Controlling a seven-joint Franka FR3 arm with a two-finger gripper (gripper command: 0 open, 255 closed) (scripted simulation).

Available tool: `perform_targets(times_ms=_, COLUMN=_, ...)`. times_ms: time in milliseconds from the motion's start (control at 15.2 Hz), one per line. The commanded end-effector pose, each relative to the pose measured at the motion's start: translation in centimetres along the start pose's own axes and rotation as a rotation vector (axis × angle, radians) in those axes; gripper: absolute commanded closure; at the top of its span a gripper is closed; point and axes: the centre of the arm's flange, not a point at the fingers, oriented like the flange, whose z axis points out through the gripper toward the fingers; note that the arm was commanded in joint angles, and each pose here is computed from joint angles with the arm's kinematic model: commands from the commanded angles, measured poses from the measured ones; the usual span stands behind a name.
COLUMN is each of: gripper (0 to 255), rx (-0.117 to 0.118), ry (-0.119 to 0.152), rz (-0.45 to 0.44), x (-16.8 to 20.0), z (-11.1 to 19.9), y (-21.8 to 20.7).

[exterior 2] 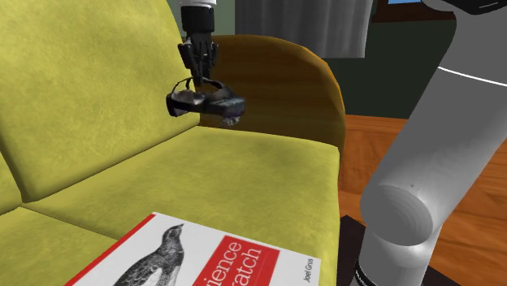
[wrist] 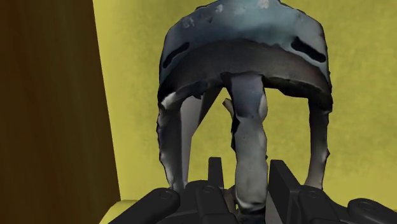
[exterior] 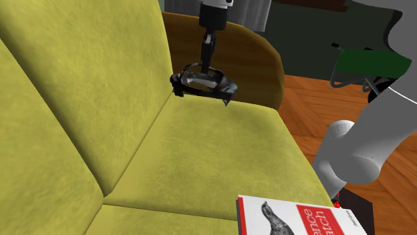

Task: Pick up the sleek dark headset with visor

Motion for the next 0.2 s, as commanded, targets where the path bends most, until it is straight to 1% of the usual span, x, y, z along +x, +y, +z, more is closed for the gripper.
perform_targets(times_ms=0, gripper=255, rx=0.0, ry=0.001, rz=0.0, x=0.08, z=-1.27, y=0.1)
perform_targets(times_ms=132, gripper=255, rx=0.0, ry=0.001, rz=0.0, x=0.08, z=-1.35, y=0.11)
